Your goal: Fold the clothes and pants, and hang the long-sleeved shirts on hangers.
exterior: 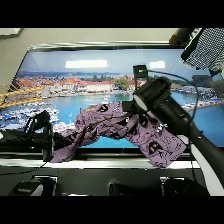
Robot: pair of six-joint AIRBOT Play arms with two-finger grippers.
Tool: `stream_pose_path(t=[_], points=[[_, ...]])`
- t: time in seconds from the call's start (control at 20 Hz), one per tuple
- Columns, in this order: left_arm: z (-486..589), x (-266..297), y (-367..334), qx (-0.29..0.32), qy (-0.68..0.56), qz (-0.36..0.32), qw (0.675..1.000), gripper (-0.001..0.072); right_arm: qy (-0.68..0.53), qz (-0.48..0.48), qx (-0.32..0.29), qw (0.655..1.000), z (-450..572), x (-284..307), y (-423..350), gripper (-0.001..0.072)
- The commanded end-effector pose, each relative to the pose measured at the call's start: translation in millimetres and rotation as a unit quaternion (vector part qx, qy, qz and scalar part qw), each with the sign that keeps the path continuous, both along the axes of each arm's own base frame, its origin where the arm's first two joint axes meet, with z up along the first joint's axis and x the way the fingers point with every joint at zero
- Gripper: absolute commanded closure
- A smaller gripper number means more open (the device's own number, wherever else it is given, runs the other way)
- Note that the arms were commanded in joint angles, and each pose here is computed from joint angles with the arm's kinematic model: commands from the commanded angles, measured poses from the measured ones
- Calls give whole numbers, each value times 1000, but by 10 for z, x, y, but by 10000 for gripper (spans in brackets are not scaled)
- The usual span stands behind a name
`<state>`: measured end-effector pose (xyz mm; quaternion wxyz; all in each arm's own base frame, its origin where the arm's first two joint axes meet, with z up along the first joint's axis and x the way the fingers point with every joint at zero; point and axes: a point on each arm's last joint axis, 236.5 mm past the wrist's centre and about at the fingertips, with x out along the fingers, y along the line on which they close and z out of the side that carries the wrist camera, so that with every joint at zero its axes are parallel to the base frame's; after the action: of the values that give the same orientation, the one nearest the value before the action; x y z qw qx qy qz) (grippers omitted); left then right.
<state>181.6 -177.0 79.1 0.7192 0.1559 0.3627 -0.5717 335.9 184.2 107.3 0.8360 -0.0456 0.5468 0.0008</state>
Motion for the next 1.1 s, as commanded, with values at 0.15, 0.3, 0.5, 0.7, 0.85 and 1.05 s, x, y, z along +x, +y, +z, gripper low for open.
stream_pose_path(t=[0.15,0.3,0.5,0.7,0.85,1.05], points=[[20,234,-261,-76,-2,-29,997,685,22,49,19,998,434,-425,-96,681],[75,328,-411,-131,9,-39,991,685,5,54,34,998,492,-384,-42,681],[-39,375,-497,-149,41,-45,987,685,-11,71,75,995,541,-331,168,681],[-197,286,-617,-147,63,-81,984,685,-22,68,72,995,609,-335,109,681],[-304,322,-690,-142,60,-85,984,685,-25,76,76,994,689,-407,78,681],[-423,354,-779,-137,62,-87,985,685,-19,85,79,993,740,-513,48,681]])
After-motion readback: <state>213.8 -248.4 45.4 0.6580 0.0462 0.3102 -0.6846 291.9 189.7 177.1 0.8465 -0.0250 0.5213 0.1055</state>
